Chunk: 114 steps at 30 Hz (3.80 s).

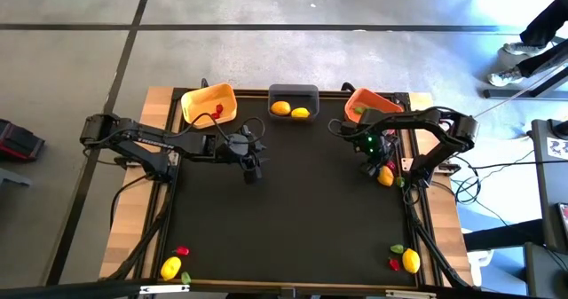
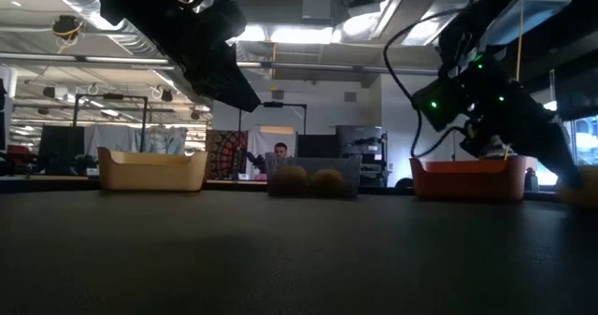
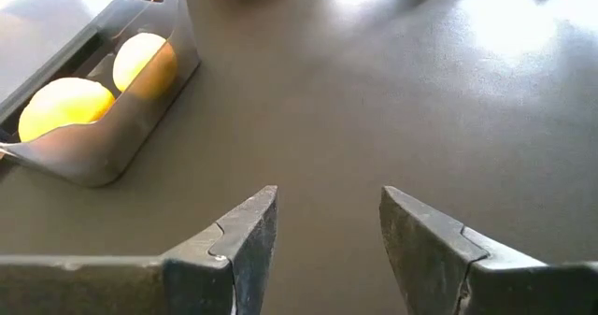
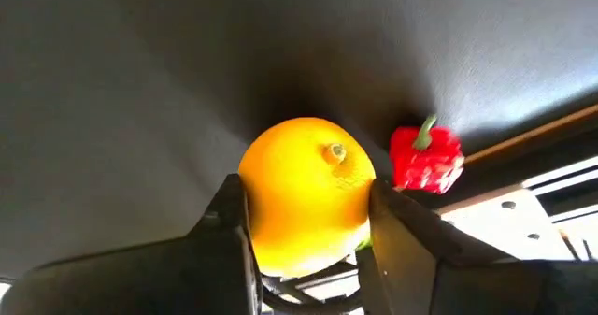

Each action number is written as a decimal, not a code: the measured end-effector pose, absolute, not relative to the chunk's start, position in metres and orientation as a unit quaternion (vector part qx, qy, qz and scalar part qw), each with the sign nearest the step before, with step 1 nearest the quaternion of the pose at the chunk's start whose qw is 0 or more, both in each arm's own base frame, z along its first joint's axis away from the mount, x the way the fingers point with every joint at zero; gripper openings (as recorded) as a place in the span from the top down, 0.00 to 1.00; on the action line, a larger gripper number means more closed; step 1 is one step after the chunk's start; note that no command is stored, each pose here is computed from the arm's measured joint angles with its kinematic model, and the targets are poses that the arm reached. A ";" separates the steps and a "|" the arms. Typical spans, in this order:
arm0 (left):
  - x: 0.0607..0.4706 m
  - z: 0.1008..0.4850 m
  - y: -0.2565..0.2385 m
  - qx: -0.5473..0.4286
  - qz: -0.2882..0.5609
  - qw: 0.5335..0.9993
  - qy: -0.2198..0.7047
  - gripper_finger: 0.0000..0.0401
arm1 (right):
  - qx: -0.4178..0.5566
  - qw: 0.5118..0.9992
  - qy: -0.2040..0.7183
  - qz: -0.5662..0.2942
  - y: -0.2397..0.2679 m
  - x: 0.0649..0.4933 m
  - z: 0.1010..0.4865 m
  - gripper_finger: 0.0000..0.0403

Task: Sort produce into baskets
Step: Put the yellow lemon into the black bin, then put the red chili pepper into the yellow bin

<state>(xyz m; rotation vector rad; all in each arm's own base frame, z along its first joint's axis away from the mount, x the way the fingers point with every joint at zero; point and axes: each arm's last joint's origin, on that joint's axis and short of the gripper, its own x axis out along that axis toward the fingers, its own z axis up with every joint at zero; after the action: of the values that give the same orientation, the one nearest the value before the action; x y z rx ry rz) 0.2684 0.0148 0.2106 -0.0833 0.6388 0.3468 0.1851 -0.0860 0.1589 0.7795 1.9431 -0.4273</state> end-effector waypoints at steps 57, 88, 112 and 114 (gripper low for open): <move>0.269 0.211 0.015 -0.033 0.167 0.934 0.313 0.54 | 0.079 0.858 0.398 -0.314 -0.222 0.322 0.236 0.71; 0.268 0.209 0.012 -0.016 0.157 0.933 0.325 0.54 | 0.040 0.860 0.411 -0.301 -0.204 0.326 0.244 0.42; 0.240 0.202 -0.070 -0.065 0.079 0.888 0.447 0.54 | -0.073 0.864 0.496 -0.048 -0.016 0.330 0.263 0.44; 0.238 0.207 -0.079 -0.081 0.061 0.885 0.454 0.54 | -0.078 0.858 0.506 -0.036 -0.006 0.327 0.255 0.44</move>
<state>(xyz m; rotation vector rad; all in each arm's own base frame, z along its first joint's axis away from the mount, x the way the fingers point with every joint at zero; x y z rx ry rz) 0.2385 -0.0794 0.2066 -0.1687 0.9449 0.1259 0.3272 -0.0061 0.2548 -0.1645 1.0616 -0.0751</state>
